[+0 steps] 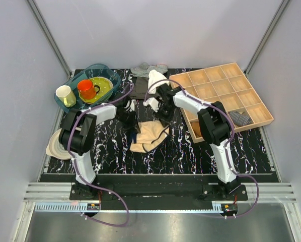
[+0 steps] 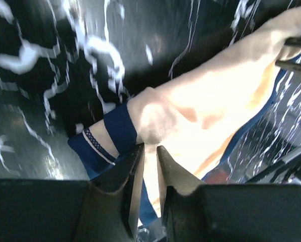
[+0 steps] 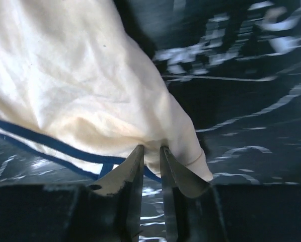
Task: Roll the underwear
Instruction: Move the underwear to the center of the board, then fold the underwear at the center of the board.
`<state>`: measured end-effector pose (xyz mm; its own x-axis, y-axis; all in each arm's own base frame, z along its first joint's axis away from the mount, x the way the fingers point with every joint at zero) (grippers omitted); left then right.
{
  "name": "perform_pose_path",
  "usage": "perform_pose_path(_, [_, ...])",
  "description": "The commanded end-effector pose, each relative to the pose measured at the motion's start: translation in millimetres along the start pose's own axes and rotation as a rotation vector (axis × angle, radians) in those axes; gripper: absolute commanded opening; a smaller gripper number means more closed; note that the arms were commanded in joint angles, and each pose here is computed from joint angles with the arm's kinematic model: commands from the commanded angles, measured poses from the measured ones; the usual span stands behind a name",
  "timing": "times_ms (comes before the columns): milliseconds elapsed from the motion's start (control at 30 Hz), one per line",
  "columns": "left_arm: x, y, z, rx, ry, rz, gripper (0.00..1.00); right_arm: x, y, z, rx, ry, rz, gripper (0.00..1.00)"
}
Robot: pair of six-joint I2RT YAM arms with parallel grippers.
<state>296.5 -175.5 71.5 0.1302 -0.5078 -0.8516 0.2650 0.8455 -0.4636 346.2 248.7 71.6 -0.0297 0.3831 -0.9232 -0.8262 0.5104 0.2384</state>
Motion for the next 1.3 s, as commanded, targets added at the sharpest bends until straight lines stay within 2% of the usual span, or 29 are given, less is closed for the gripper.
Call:
perform_pose_path(0, [7, 9, 42, 0.014, -0.106, 0.057, 0.24, 3, -63, 14, -0.067, -0.007, -0.19, 0.29])
perform_pose_path(167, [-7, 2, 63, 0.039, -0.208, 0.047, 0.26, -4, -76, 29, -0.114, -0.039, -0.194, 0.32])
perform_pose_path(267, [-31, -6, 69, 0.074, -0.292, 0.058, 0.29, -20, -66, 37, -0.153, -0.084, -0.16, 0.34])
perform_pose_path(400, [-73, -14, 68, 0.162, -0.415, 0.056, 0.3, -51, -44, 43, -0.213, -0.147, -0.081, 0.43])
perform_pose_path(500, [-107, -19, 58, 0.267, -0.525, 0.069, 0.3, -75, -24, 44, -0.253, -0.19, -0.025, 0.49])
perform_pose_path(533, [-132, -23, 55, 0.304, -0.599, 0.093, 0.31, -88, -16, 46, -0.275, -0.218, -0.015, 0.51])
perform_pose_path(600, [-144, -21, 42, 0.371, -0.637, 0.115, 0.31, -93, 2, 43, -0.316, -0.229, 0.046, 0.55])
perform_pose_path(633, [-165, -23, 36, 0.388, -0.703, 0.137, 0.32, -104, 12, 43, -0.348, -0.252, 0.053, 0.57])
perform_pose_path(667, [-165, -19, 26, 0.39, -0.723, 0.15, 0.37, -98, 21, 37, -0.393, -0.247, 0.087, 0.61])
perform_pose_path(733, [-178, -15, 17, 0.426, -0.767, 0.178, 0.41, -102, 44, 36, -0.486, -0.268, 0.106, 0.66])
perform_pose_path(767, [-192, -19, 8, 0.446, -0.819, 0.198, 0.5, -90, 51, 29, -0.55, -0.271, 0.146, 0.71])
perform_pose_path(800, [-189, -14, 0, 0.444, -0.821, 0.219, 0.63, -86, 58, 26, -0.599, -0.283, 0.167, 0.8])
perform_pose_path(867, [-203, -11, -11, 0.426, -0.888, 0.288, 0.84, -71, 77, 18, -0.763, -0.311, 0.227, 0.87])
perform_pose_path(900, [-199, -6, -19, 0.431, -0.885, 0.307, 0.99, -63, 84, 16, -0.798, -0.312, 0.237, 0.91])
perform_pose_path(933, [-201, -7, -24, 0.451, -0.889, 0.309, 0.99, -55, 95, 17, -0.834, -0.307, 0.243, 0.91])
perform_pose_path(1067, [-205, -7, -41, 0.531, -0.904, 0.332, 0.99, -25, 100, 34, -0.807, -0.303, 0.145, 0.91])
perform_pose_path(1267, [-218, -4, -47, 0.53, -0.955, 0.403, 0.99, -4, 92, 56, -0.735, -0.315, 0.024, 0.9])
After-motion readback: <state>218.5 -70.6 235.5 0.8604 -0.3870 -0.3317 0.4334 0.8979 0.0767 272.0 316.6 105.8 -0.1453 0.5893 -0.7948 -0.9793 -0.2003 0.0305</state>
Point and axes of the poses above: each gripper's point midway between its finger pads, its own x axis out along the fingers, its own y axis along the line the jaws close on, z = x × y, the point moved 6 cm from there along -x, back along the fingers, and after that the axes turned 12 degrees about x, right-handed, at the moved point
